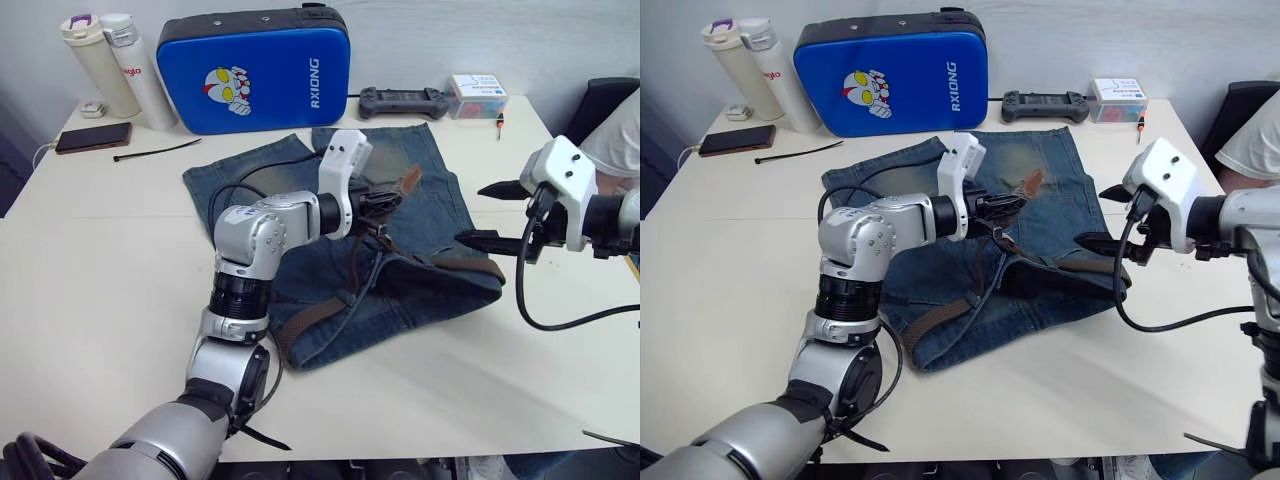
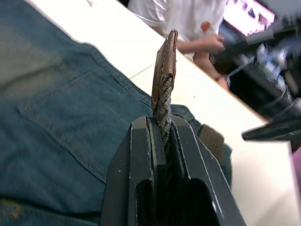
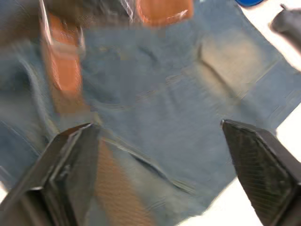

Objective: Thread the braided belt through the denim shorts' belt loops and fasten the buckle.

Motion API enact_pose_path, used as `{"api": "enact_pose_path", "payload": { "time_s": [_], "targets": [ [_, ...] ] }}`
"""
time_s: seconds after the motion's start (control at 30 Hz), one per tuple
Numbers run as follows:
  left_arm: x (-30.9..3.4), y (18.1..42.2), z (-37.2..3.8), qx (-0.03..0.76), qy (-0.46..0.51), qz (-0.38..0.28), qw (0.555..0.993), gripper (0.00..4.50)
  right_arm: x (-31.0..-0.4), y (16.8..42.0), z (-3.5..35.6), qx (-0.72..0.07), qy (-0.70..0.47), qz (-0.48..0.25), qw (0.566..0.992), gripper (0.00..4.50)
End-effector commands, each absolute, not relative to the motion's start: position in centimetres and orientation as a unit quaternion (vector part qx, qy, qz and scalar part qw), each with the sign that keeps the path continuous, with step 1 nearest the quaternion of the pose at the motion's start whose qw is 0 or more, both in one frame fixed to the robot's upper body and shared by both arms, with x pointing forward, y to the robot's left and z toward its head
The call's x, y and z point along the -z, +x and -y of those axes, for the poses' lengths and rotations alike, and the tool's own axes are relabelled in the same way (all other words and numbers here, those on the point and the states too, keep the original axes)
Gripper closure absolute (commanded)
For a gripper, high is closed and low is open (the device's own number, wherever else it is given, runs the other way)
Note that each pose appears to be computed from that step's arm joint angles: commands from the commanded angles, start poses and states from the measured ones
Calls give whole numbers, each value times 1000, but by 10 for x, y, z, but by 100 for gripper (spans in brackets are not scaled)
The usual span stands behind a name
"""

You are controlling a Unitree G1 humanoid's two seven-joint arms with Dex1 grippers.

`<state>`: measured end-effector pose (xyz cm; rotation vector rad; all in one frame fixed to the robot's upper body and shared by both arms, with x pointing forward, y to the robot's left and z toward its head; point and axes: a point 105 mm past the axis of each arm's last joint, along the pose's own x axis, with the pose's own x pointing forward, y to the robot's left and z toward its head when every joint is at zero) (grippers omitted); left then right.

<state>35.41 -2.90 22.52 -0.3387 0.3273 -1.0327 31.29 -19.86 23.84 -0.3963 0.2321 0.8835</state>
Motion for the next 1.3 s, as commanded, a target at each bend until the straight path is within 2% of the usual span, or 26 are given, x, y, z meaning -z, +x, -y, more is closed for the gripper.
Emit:
{"api": "enact_pose_path", "payload": {
  "time_s": [0.03,0.17,0.27,0.3,0.37,0.53,0.73,0.93,1.0,1.13,1.3],
  "targets": [
    [-240,344,32,499,-217,-146,826,450,-237,313,185,-447,-124,-109,879,94],
    [-242,343,34,489,-263,-153,817,450,-222,321,172,-457,-79,-126,877,298],
    [-244,343,35,483,-265,-150,821,450,-217,326,156,-479,-29,-130,867,431],
    [-244,343,35,481,-266,-150,822,450,-217,325,152,-488,-18,-128,864,443],
    [-244,343,34,479,-262,-149,825,450,-217,320,141,-512,3,-130,849,443],
    [-246,341,36,481,-272,-147,821,450,-188,303,120,-550,-2,-168,818,443],
    [-247,331,38,511,-256,-161,805,450,-127,291,138,-540,-153,-245,790,443],
    [-244,329,24,511,-241,-174,806,450,-111,298,159,-518,-255,-258,774,443],
    [-240,329,16,504,-250,-181,807,450,-116,300,161,-517,-260,-249,776,443],
    [-226,334,-3,457,-287,-189,820,450,-152,298,158,-536,-207,-200,793,443],
    [-216,337,-18,415,-316,-188,832,450,-180,286,159,-560,-153,-184,793,443]
  ]
}}
